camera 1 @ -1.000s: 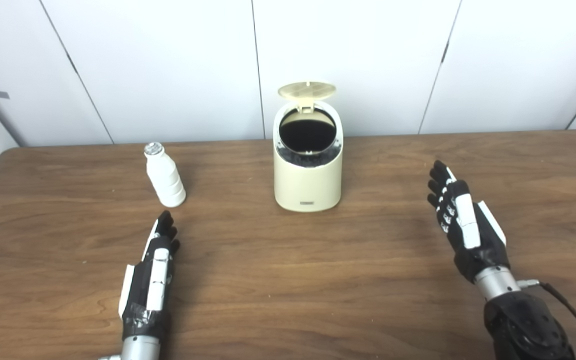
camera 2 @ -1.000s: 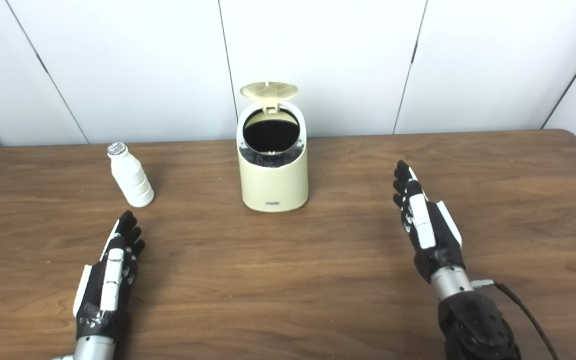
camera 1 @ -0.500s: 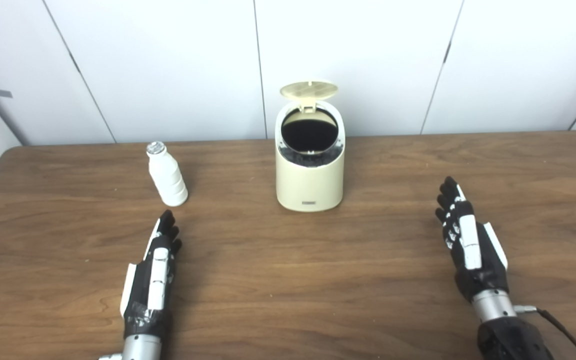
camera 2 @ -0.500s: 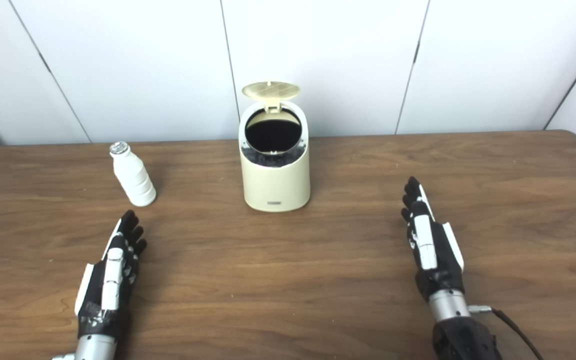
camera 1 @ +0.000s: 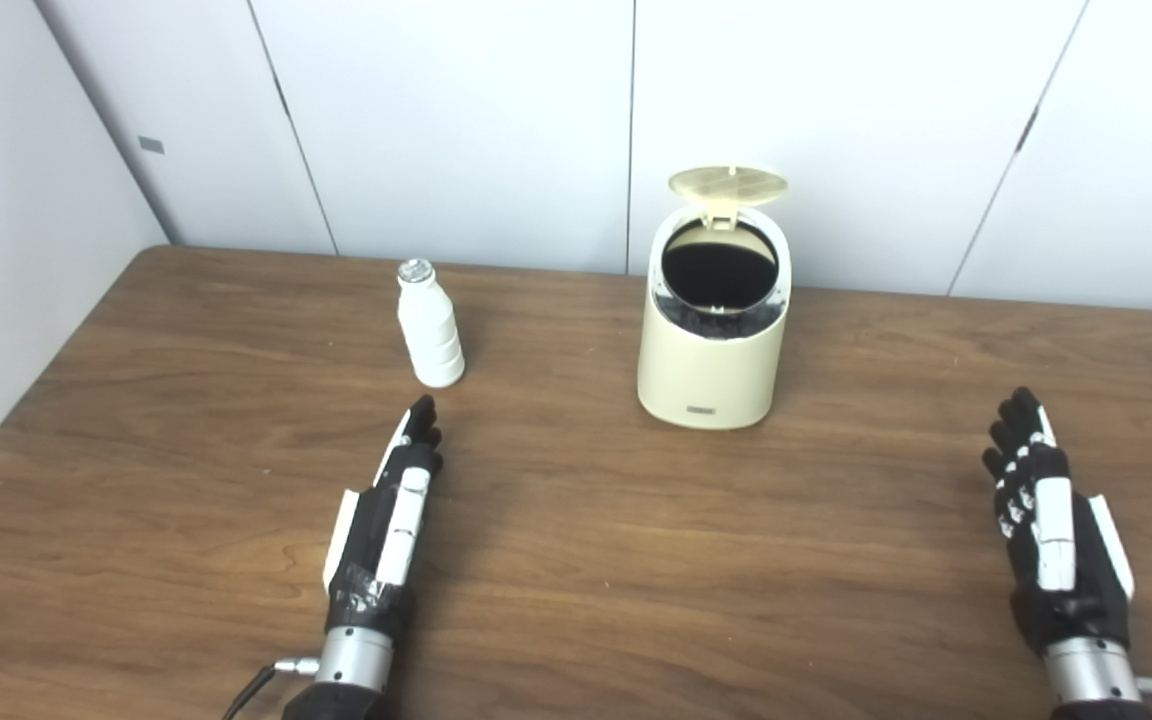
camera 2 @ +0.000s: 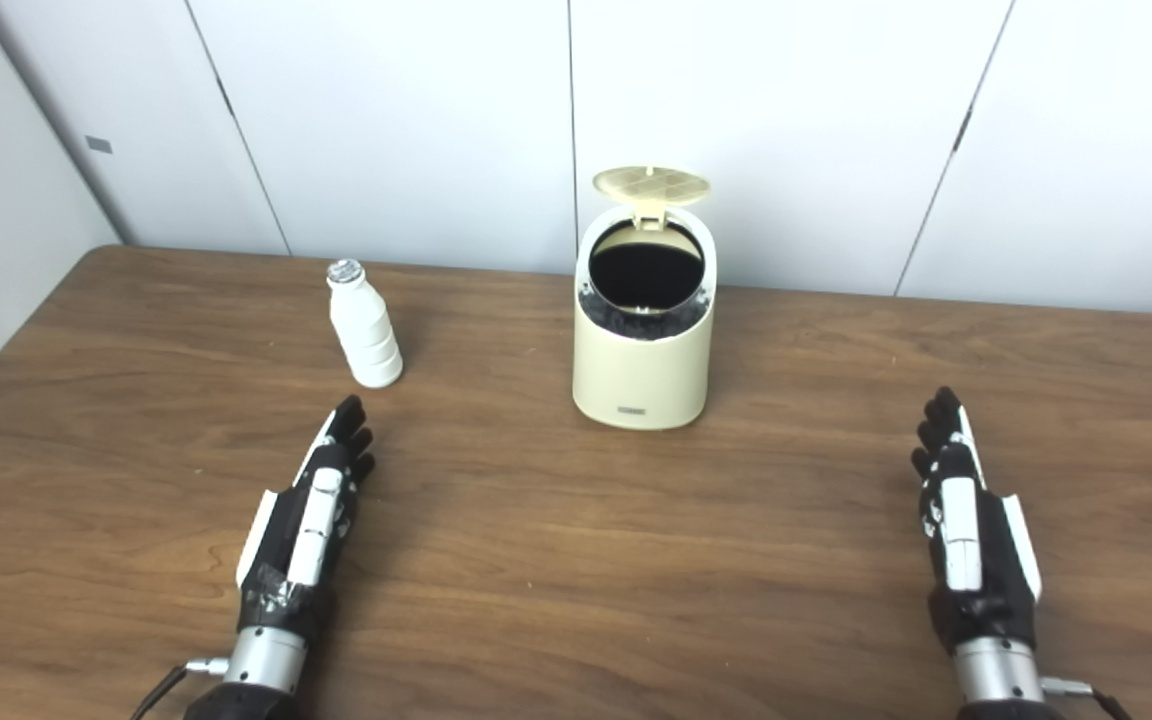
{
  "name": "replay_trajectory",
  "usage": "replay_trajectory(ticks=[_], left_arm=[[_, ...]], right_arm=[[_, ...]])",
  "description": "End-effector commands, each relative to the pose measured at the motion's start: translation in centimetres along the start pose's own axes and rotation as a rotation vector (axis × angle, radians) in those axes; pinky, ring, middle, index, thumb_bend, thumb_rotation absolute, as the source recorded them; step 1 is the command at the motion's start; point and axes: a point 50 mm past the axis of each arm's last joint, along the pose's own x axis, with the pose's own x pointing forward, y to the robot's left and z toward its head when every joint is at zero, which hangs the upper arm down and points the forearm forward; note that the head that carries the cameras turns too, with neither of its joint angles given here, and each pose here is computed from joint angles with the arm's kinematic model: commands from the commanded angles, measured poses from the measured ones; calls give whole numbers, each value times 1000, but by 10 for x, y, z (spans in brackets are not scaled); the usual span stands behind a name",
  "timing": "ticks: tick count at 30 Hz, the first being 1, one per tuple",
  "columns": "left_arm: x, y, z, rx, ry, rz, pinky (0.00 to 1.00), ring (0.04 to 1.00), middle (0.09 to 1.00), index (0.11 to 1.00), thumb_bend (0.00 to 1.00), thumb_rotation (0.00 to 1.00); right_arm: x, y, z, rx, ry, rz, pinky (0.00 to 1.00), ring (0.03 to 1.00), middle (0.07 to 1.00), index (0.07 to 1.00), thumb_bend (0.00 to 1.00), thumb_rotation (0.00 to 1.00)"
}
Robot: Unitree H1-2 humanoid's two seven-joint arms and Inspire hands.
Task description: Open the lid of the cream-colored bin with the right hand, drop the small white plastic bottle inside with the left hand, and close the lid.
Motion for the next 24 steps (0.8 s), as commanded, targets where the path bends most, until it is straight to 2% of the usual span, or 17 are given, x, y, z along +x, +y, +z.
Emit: replay_trajectory(ticks=[1,6,8,13,14,16,20,22,24], left_arm=[[-5,-3,1,15,-2,9,984,976,979,972,586,834],[-2,-2,13,126,-41,34,939,958,968,965,675,859],[0,-1,19,159,-53,32,942,962,970,968,699,825],[7,5,43,236,-68,62,935,972,977,960,758,619],[10,7,51,248,-77,70,935,972,978,960,764,603],[14,10,61,270,-91,84,891,947,969,967,793,493],[28,20,82,423,-129,130,814,896,927,954,872,427],[32,24,88,499,-132,143,749,883,918,950,886,421],[37,28,94,561,-112,169,740,882,918,948,901,421]], right_arm=[[5,-3,19,-4,-79,4,1000,1000,1000,1000,653,1000],[2,-2,28,6,-58,6,1000,1000,1000,1000,639,1000],[1,-2,30,2,-50,7,1000,1000,1000,1000,621,1000],[0,-3,35,8,-35,-1,1000,1000,1000,999,605,1000],[0,-2,36,12,-27,-2,1000,1000,1000,999,601,1000],[0,-1,37,17,-18,-3,1000,1000,1000,993,601,1000],[0,0,39,0,-12,7,1000,1000,1000,999,606,1000],[0,0,39,1,-7,3,1000,1000,1000,997,618,1000],[0,1,39,1,-1,-3,1000,1000,996,996,617,1000]])
